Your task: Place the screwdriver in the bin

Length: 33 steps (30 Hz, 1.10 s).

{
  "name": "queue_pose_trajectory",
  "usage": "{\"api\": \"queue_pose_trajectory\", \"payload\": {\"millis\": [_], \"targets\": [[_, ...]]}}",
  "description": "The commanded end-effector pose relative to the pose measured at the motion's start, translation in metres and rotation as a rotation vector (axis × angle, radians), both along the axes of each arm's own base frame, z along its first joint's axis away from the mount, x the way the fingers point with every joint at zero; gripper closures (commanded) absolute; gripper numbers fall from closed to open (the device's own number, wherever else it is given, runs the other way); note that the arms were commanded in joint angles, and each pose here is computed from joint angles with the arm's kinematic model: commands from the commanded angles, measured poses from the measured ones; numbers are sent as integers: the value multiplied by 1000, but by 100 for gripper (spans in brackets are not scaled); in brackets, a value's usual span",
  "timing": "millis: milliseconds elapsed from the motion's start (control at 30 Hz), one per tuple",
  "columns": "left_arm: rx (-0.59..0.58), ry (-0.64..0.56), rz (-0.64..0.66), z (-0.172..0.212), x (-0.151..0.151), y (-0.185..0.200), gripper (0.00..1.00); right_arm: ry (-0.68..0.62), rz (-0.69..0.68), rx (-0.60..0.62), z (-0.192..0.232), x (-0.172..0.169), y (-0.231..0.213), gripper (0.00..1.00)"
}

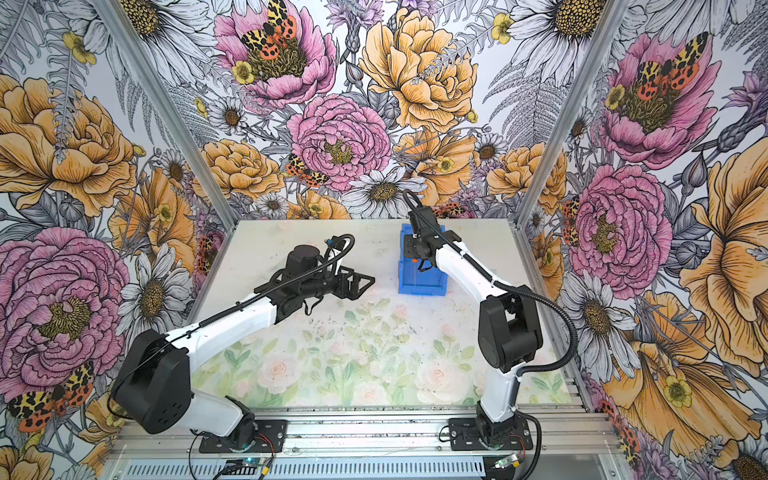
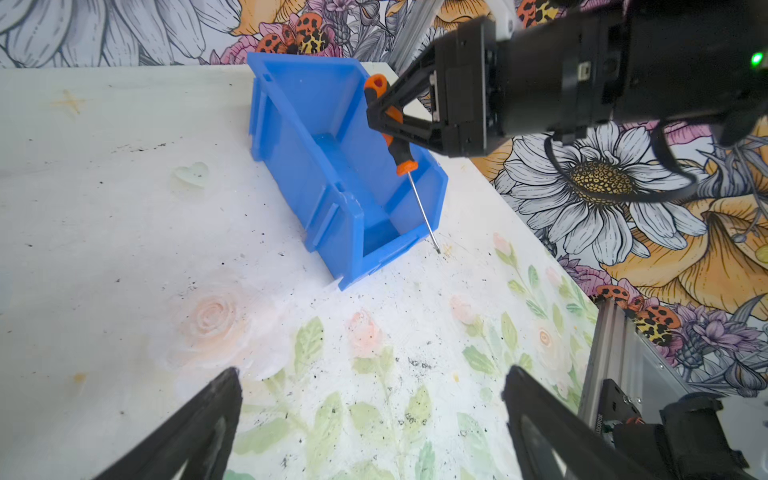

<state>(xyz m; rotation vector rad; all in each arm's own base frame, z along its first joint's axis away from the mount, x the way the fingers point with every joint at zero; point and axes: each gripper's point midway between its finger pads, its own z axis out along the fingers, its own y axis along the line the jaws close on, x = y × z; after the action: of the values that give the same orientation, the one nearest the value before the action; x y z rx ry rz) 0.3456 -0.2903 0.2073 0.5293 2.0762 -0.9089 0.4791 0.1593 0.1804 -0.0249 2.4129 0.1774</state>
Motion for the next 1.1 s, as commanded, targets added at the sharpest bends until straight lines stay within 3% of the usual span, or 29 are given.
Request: {"api": "queue_pose_trajectory", "payload": {"millis": [0, 500, 733, 933, 1067], "targets": [[-24, -43, -26, 16, 6, -14, 1, -64, -30, -21, 21, 22, -18, 100], [-30, -24, 15, 19, 18, -14, 1, 2, -77, -8, -33, 81, -34, 98], [-28, -20, 19, 22, 22, -15, 1, 4, -94, -24, -38, 84, -38, 72], [-19, -59, 81, 29, 28, -1, 1, -46, -112, -35, -13, 82, -43, 38], [-17, -65, 117, 31, 29, 17, 1, -80, -124, -44, 6, 77, -47, 25]]}}
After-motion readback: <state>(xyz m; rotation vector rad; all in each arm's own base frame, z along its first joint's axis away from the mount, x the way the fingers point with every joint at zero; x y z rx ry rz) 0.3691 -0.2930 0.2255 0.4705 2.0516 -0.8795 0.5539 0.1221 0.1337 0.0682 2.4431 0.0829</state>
